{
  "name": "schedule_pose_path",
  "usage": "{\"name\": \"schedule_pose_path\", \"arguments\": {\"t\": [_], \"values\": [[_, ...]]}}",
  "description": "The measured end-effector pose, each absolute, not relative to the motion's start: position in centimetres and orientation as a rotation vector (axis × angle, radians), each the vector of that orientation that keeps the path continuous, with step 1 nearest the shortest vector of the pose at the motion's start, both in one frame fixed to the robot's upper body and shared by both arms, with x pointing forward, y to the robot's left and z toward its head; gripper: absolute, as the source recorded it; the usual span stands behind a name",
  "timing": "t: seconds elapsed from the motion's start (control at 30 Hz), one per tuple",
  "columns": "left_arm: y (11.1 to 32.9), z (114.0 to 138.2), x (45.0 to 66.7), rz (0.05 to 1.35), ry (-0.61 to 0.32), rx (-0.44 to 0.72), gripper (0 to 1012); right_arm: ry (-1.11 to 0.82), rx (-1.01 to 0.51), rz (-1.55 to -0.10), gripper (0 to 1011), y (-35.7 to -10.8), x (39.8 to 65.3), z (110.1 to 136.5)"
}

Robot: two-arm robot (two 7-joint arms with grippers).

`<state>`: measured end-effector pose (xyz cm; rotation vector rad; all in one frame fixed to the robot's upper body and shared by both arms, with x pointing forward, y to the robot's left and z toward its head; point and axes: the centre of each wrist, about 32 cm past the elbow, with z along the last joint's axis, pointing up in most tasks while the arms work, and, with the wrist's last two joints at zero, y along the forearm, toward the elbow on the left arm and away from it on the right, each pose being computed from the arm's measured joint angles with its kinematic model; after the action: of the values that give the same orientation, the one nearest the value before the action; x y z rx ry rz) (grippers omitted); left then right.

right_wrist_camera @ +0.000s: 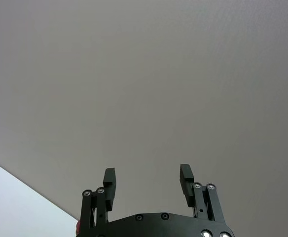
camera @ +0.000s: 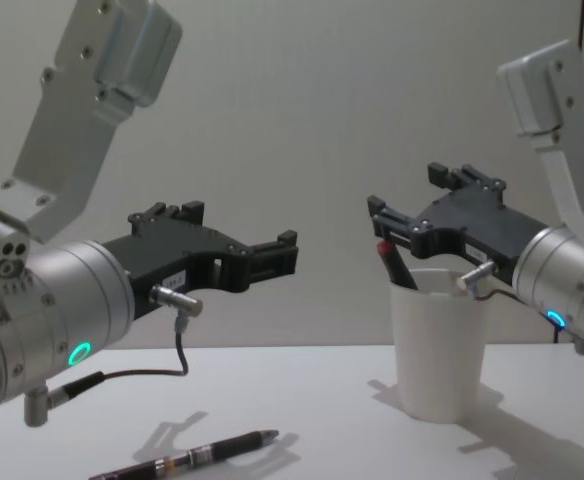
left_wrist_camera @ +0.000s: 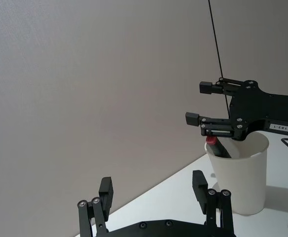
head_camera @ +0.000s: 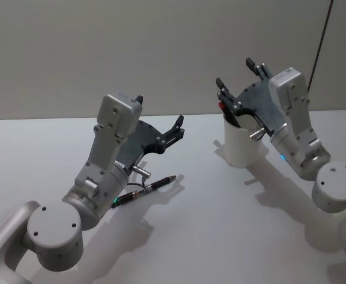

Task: Place the pen into the pen holder.

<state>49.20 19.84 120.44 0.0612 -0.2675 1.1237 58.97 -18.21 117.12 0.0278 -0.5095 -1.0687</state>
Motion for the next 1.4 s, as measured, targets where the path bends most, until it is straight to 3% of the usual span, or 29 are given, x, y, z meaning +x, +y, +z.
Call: {"name": "schedule_pose_path", "arguments": {"t": [0.3, 0.73, 1.13, 1.4], "values": [[19.8, 120.4, 49.2, 1.124, -0.268, 0.061, 1001, -0.51, 0.027, -1.068, 1002, -18.2, 59.0, 117.1], [19.8, 120.4, 49.2, 1.124, -0.268, 0.061, 1001, -0.527, 0.034, -1.056, 1002, -18.4, 58.2, 117.3], [19.8, 120.4, 49.2, 1.124, -0.268, 0.061, 1001, -0.574, 0.062, -1.037, 1001, -19.5, 55.3, 117.6], [19.8, 120.4, 49.2, 1.124, -0.268, 0.061, 1001, -0.564, 0.064, -1.044, 1002, -19.6, 55.0, 117.6]]}}
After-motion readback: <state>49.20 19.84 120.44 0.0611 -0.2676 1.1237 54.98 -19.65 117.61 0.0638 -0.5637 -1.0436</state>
